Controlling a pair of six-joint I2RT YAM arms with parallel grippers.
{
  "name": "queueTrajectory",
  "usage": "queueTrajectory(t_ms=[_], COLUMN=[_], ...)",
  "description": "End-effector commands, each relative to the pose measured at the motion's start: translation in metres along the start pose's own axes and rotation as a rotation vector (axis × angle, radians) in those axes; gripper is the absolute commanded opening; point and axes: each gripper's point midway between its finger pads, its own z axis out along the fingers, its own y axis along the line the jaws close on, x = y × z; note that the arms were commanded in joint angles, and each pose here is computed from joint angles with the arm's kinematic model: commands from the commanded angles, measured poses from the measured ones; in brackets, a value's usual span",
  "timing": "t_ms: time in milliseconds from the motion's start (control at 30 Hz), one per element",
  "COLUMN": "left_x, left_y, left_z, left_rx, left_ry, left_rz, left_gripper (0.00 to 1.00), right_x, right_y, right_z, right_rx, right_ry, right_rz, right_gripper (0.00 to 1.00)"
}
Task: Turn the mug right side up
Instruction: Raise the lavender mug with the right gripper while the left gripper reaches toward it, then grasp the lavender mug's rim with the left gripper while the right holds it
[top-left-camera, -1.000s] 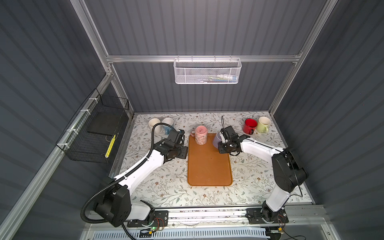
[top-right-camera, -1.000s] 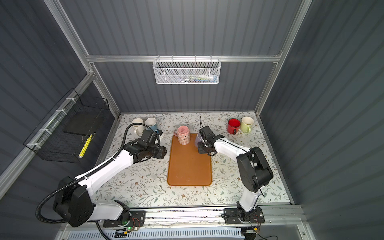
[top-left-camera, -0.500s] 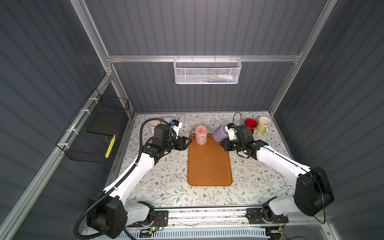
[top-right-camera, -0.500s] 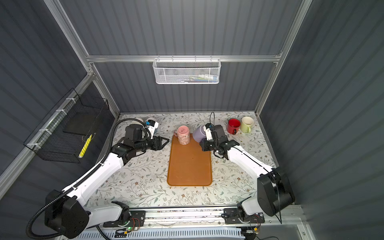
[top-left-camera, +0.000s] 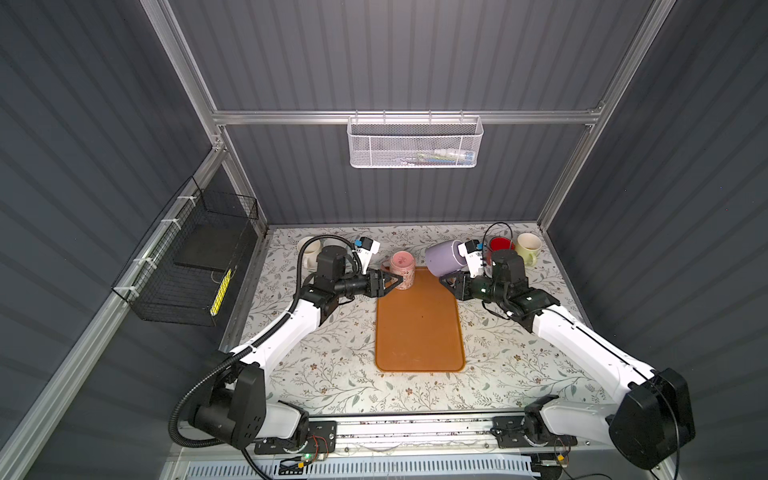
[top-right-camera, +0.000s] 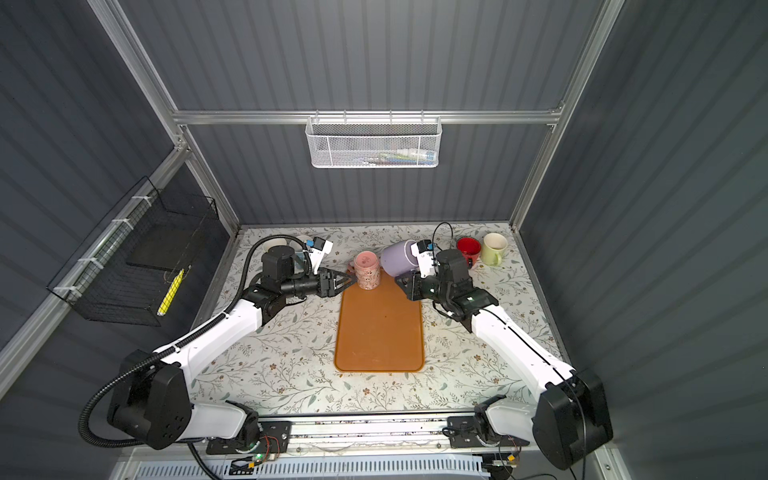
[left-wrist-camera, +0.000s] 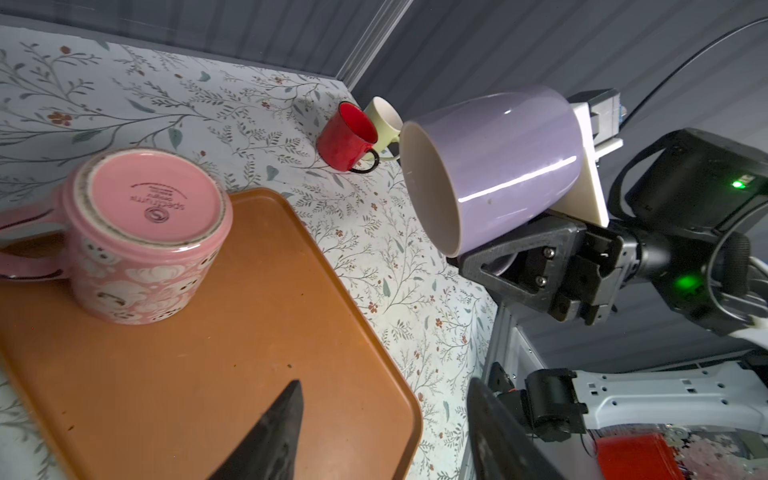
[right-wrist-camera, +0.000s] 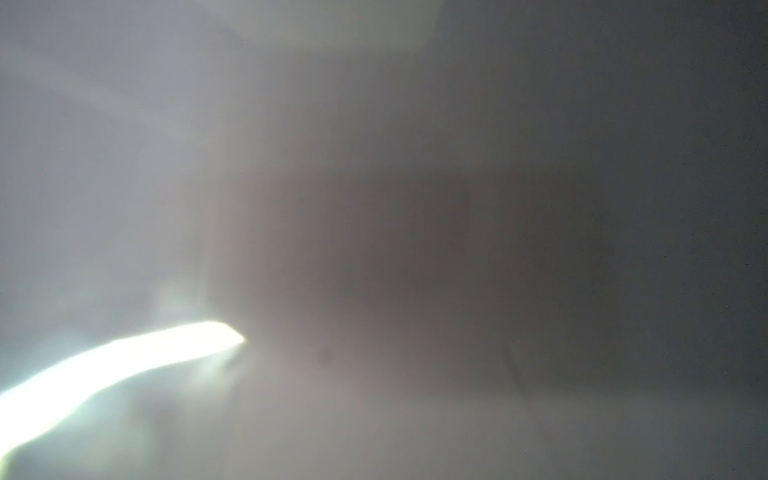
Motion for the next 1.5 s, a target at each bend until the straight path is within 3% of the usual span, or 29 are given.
queueTrajectory(t_ms=[0,567,1467], left_x=[-0.017,-0.042,-0.071], left_y=[-0.040,-0.081,-0.095], left_z=[0.002,0.005,0.012], left_rx=[0.149,0.356,0.410], left_ry=[-0.030,-0.105,-0.186], left_rz=[0.062,0.079,0.079], left_gripper=[0.63,0.65,0.63], right_x=[-0.023,-0.027,-0.029], right_y=[0.025,0.054,0.089], right_z=[-0.008,-0.017,-0.011], right_rx=[-0.123,-0.271,-0.391], right_ry=[-0.092,-0.112,-0.123], right_rz=[-0.046,-0.054,-0.101], right_gripper=[0.00,0.00,0.00])
